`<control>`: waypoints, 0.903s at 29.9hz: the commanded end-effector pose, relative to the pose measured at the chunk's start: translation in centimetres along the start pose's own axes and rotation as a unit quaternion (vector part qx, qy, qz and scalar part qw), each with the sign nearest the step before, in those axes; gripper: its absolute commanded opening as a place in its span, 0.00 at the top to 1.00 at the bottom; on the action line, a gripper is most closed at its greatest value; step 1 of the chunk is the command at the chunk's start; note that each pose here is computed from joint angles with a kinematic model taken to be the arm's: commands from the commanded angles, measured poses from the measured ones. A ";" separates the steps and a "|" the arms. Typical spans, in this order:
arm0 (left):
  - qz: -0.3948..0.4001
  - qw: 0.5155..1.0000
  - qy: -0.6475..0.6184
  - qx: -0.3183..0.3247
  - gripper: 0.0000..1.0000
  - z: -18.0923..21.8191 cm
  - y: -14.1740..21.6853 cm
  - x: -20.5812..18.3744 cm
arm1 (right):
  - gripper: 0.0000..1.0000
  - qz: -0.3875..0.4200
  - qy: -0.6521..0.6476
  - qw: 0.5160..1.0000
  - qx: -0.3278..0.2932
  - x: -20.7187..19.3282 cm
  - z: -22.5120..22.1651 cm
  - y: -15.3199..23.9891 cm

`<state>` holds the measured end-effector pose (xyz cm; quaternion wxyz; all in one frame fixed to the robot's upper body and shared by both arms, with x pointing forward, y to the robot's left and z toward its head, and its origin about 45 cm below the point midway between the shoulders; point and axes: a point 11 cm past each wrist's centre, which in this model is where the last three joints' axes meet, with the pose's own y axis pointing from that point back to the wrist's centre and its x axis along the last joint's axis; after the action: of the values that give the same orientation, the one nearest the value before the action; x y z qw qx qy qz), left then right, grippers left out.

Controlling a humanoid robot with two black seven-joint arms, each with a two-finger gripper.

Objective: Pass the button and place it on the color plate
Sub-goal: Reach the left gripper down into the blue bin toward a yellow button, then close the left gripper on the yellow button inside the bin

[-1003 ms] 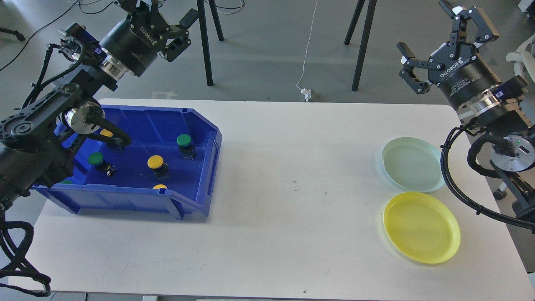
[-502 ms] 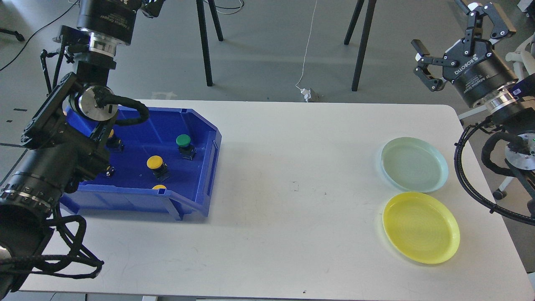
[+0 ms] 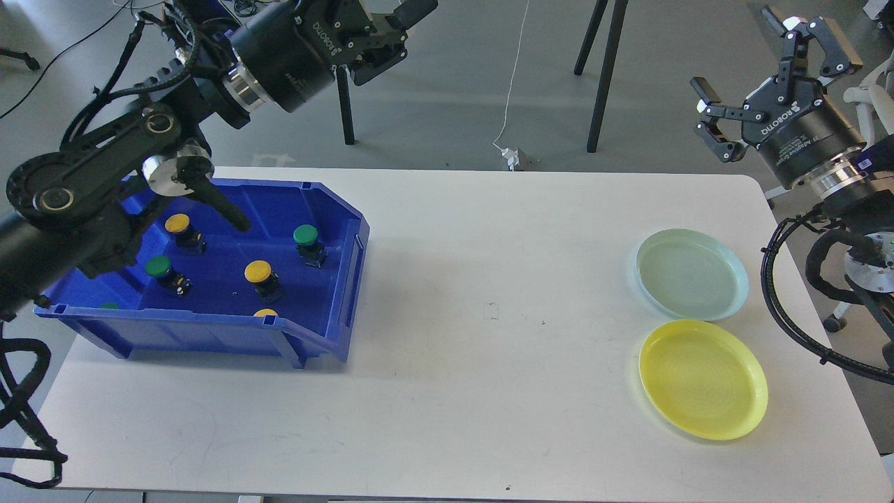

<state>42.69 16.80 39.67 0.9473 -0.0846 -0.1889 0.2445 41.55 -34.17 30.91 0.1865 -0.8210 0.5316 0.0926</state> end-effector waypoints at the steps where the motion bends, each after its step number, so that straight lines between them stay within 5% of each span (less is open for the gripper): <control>1: -0.091 0.971 -0.175 0.134 0.00 0.7 2.3 1.1 | 0.01 0.011 0.000 1.000 -0.003 0.7 0.3 0.5; 7: -0.252 0.818 -0.383 0.348 0.00 -1.7 8.4 2.5 | 0.01 0.017 -0.002 1.000 -0.004 1.0 0.6 0.9; 11: -0.327 0.737 -0.393 0.442 0.00 -6.1 14.1 2.3 | 0.01 0.018 0.000 1.000 -0.005 1.1 0.4 1.0; 20: -0.346 0.725 -0.298 0.516 0.00 -12.6 23.0 -0.4 | 0.01 0.031 0.001 0.999 -0.010 1.7 0.8 1.4; 27: -0.329 0.722 -0.304 0.527 0.00 -15.3 23.8 -0.2 | 0.01 0.037 -0.001 0.999 -0.017 2.0 1.4 2.0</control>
<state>37.71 35.97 20.00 0.7565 0.5691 -0.3216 -0.0188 40.80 -35.95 28.82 0.1717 -0.8047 0.5583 0.1063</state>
